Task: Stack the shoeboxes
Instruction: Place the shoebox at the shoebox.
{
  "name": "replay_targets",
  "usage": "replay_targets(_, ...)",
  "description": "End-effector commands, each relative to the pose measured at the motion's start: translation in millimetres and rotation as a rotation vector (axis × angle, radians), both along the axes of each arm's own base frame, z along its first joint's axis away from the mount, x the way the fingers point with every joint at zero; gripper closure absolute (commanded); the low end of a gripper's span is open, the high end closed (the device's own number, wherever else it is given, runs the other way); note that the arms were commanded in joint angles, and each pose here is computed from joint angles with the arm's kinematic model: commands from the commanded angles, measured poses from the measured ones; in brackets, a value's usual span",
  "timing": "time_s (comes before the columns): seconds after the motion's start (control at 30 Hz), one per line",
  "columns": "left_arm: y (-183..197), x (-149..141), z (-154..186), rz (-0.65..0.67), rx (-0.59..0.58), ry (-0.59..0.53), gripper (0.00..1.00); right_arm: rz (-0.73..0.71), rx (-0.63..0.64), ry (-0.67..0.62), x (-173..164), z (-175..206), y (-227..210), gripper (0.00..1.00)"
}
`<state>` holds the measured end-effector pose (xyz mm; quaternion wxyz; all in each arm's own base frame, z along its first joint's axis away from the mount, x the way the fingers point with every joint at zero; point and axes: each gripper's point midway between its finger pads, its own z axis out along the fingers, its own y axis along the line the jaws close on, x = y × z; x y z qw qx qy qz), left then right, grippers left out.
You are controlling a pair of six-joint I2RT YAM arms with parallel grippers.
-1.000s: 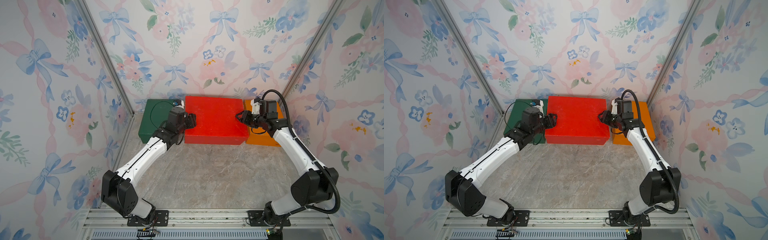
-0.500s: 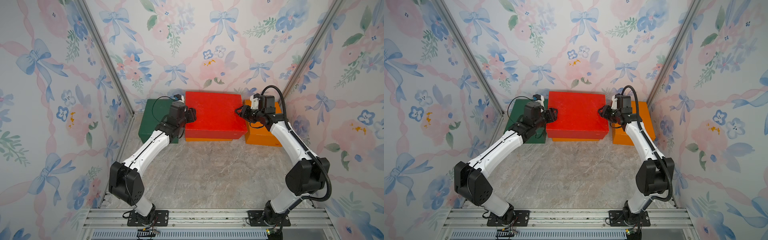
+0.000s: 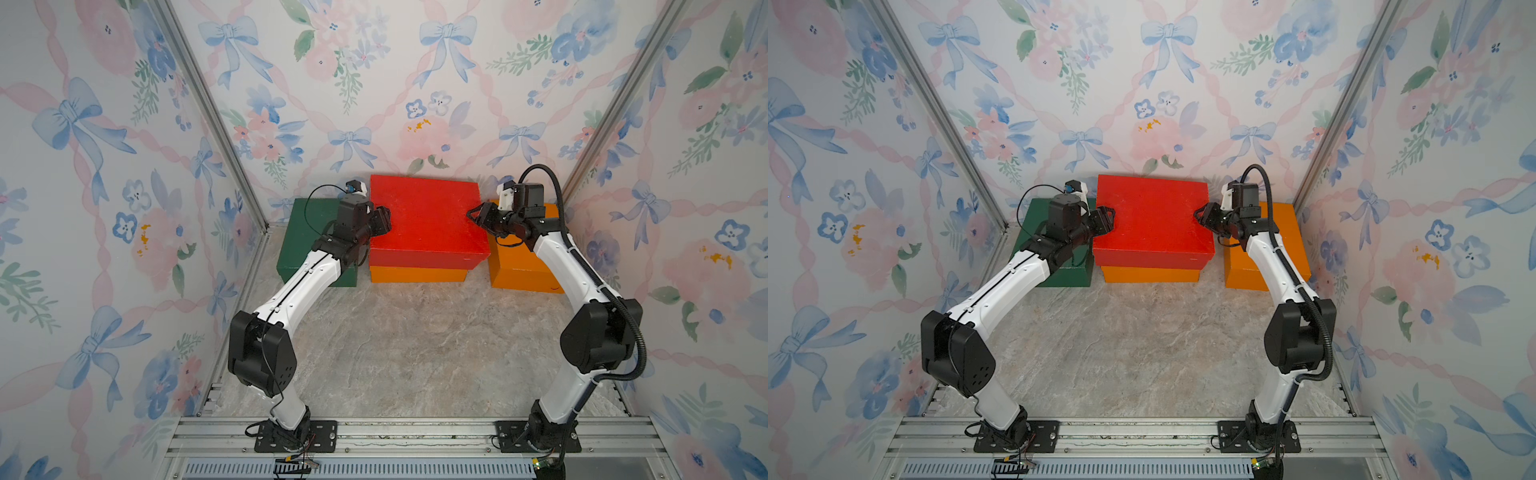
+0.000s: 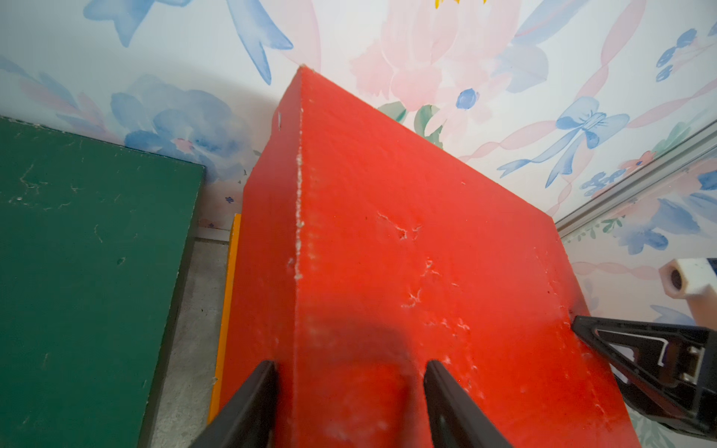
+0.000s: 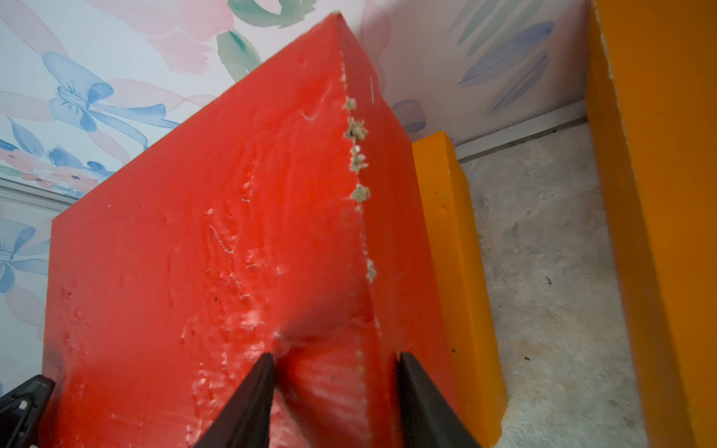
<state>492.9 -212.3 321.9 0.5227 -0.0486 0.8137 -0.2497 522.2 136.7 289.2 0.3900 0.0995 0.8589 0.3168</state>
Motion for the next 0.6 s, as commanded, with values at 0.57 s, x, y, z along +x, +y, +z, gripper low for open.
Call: replay_targets(0.57, -72, 16, -2, -0.339, -0.141, -0.008, 0.38, 0.298, 0.256, -0.021, 10, 35, 82, 0.51)
